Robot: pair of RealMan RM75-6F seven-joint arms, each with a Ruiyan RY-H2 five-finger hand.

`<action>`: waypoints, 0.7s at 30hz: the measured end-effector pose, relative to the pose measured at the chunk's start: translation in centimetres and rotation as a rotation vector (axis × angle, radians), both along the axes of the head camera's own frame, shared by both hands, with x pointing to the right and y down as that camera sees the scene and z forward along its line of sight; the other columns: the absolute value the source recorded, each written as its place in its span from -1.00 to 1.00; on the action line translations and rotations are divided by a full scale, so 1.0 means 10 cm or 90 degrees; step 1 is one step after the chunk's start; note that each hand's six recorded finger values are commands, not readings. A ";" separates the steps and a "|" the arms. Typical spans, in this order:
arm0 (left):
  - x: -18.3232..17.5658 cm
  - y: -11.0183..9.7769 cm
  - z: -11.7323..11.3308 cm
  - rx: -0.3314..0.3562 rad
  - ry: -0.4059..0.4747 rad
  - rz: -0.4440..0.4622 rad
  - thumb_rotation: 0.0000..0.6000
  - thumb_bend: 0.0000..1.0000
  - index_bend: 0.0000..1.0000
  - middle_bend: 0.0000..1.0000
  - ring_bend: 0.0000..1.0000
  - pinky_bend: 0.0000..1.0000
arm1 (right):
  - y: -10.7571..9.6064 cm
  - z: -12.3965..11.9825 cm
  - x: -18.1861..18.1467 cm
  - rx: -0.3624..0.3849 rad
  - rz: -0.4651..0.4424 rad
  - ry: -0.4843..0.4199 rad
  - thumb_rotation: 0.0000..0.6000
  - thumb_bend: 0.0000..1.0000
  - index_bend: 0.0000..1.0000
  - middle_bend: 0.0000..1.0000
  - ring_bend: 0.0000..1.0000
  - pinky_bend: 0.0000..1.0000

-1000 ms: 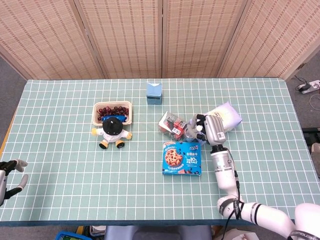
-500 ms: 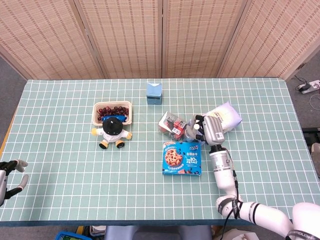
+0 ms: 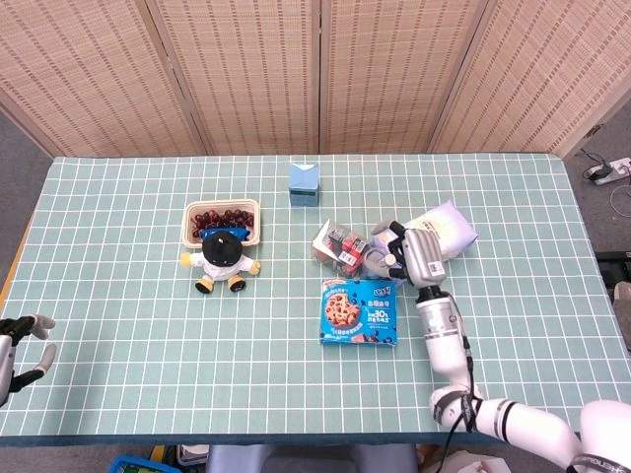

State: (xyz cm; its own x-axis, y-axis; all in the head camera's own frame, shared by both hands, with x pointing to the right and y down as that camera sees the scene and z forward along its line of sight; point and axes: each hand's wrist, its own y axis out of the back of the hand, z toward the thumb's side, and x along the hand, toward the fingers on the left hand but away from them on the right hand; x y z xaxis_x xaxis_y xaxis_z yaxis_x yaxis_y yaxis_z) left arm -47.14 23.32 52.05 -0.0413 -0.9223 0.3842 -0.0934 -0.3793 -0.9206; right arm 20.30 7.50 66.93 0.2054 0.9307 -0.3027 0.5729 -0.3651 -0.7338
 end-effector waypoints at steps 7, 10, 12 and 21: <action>0.00 0.00 0.01 -0.003 -0.002 0.002 1.00 -0.31 0.03 0.04 -0.12 0.03 | 0.05 -0.24 0.17 0.040 -0.018 0.030 1.00 -0.93 -0.39 1.00 1.00 1.00; 0.01 0.01 0.02 -0.006 -0.006 0.004 1.00 -0.31 0.03 0.04 -0.12 0.03 | 0.10 -0.35 0.28 0.043 -0.033 0.056 1.00 -0.99 -0.56 0.99 1.00 1.00; 0.01 0.01 0.03 -0.007 -0.009 0.004 1.00 -0.31 0.03 0.04 -0.12 0.03 | 0.15 -0.43 0.37 0.042 -0.045 0.081 1.00 -1.00 -0.66 0.96 1.00 1.00; 0.00 0.01 0.07 -0.015 -0.019 0.003 1.00 -0.31 0.02 0.04 -0.12 0.03 | 0.49 -0.75 0.86 0.039 -0.079 0.190 1.00 -1.00 -0.79 0.61 0.74 0.99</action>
